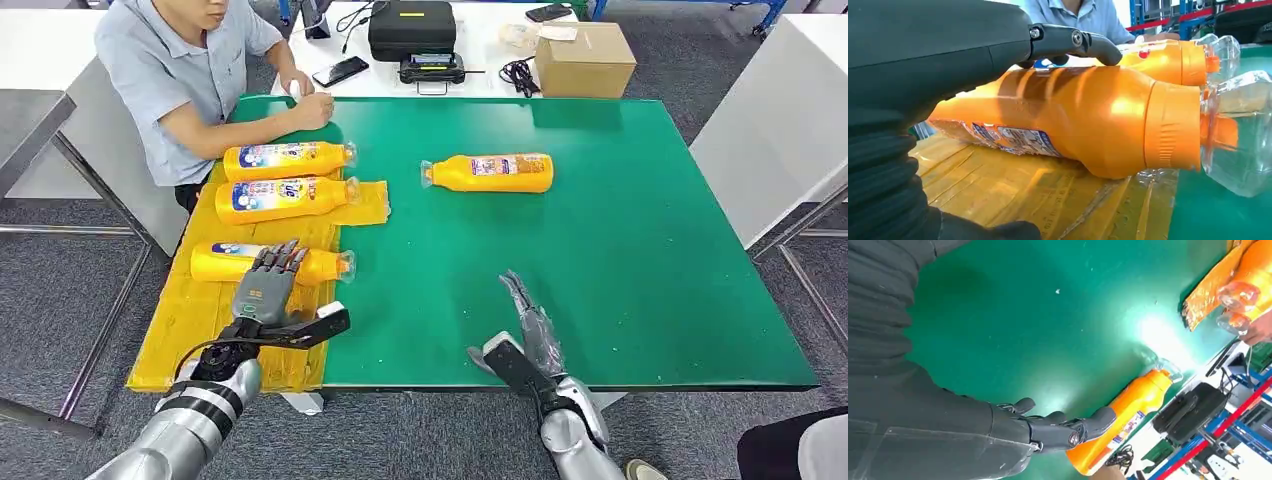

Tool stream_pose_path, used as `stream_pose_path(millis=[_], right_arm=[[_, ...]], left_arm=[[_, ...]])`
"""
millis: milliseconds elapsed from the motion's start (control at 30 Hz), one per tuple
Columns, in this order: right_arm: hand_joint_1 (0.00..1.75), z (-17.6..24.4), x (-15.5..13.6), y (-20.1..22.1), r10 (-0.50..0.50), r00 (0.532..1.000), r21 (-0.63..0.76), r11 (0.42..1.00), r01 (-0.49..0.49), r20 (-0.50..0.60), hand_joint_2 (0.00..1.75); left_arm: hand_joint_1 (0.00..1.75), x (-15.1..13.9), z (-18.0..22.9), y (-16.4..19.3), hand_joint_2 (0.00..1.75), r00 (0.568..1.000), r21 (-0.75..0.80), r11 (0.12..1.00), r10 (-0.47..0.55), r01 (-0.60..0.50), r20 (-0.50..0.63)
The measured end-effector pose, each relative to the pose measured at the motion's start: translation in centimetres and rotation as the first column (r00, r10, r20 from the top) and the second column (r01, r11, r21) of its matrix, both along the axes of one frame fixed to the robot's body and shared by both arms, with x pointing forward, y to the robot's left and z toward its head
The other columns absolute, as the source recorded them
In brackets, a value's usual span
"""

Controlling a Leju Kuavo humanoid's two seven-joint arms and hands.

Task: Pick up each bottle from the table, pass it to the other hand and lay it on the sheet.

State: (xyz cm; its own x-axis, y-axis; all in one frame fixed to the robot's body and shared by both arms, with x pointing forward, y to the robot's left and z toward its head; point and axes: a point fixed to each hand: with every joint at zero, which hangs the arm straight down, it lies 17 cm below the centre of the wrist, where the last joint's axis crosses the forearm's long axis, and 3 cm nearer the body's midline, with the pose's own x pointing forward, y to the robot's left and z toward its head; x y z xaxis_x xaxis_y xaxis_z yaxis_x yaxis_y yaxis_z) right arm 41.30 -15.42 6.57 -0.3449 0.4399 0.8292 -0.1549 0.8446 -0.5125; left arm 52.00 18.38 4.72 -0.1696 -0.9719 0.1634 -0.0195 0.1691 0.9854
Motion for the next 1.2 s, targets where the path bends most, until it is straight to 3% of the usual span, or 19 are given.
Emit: stream_pose_path(millis=[333,533,667,1200], right_arm=[[0.0,-0.8,-0.7,-0.9,-0.032,0.999,-0.011,0.999,0.032,-0.009,1.75],[0.0,-0.9,-0.7,-0.9,-0.033,0.999,-0.012,0.999,0.033,-0.01,1.75],[0.0,-1.2,-1.2,-1.2,-0.041,0.999,-0.014,0.999,0.041,-0.014,1.75],[0.0,-1.7,-1.7,-2.0,-0.066,0.997,-0.009,0.998,0.066,-0.026,1.75]], left_arm=[[0.0,-2.5,3.3,-4.7,1.75,0.988,0.029,0.994,-0.107,0.104,0.111],[0.0,-2.8,3.6,-5.0,1.75,0.986,0.026,0.994,-0.113,0.11,0.122],[0.0,-4.9,6.4,-7.5,1.75,0.966,0.017,0.986,-0.165,0.165,0.199],[0.0,-5.1,8.0,-7.6,1.75,0.959,0.111,0.982,-0.176,0.155,0.221]])
